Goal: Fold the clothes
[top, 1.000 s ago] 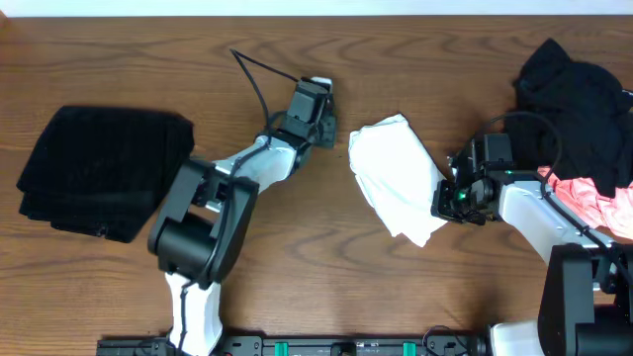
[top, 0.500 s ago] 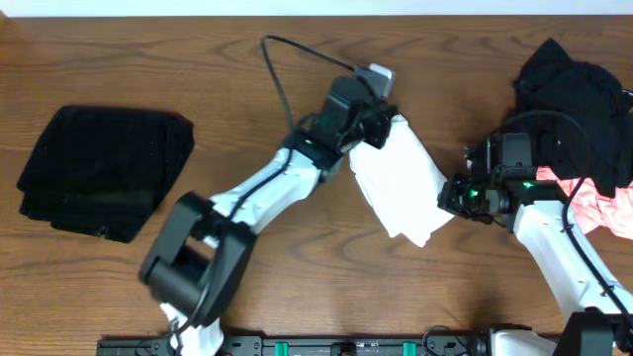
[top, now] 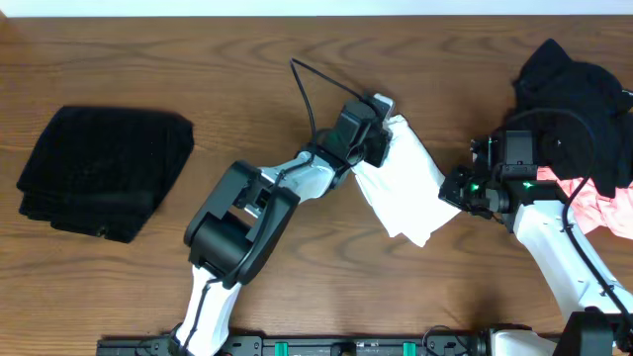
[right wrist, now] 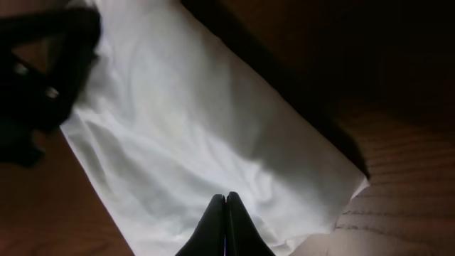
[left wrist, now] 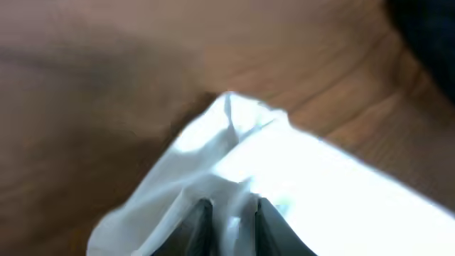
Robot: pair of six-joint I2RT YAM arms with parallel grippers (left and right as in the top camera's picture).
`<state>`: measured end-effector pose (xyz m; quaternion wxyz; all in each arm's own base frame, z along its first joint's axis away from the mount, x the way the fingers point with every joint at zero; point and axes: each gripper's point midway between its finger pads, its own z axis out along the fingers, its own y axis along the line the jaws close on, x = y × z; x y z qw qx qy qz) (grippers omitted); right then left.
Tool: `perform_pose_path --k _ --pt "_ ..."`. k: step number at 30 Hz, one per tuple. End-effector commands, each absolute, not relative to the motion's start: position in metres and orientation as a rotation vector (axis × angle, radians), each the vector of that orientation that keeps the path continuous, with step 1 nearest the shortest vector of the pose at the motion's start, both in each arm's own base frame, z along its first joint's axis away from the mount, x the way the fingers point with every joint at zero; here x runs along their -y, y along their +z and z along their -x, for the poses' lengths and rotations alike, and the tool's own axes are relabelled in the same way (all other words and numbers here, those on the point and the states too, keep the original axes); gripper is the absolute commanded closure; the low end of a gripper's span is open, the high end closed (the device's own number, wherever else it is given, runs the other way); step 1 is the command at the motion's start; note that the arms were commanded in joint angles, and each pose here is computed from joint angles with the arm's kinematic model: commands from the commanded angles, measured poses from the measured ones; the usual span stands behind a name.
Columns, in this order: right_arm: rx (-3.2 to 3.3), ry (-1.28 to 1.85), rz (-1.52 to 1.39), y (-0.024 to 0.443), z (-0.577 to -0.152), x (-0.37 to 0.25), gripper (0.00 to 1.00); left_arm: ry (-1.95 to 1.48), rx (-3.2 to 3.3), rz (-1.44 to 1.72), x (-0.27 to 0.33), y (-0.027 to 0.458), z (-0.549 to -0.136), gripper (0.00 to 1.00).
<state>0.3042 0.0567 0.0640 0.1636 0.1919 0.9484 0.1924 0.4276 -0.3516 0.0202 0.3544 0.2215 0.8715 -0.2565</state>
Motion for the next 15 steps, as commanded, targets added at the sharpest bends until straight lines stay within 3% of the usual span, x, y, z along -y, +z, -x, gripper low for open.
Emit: perform_pose_path --k 1,10,15 --pt "-2.705 0.544 -0.563 0.063 -0.305 -0.057 0.99 -0.589 -2.329 -0.59 0.336 -0.01 -0.425 0.81" --pt "-2.792 0.509 -0.417 0.042 -0.301 -0.075 0.99 -0.388 -2.422 -0.337 0.269 -0.029 -0.458 0.81" --pt "-2.864 0.494 -0.425 0.015 -0.298 -0.076 0.99 -0.329 -2.647 -0.144 0.221 -0.058 -0.438 0.87"
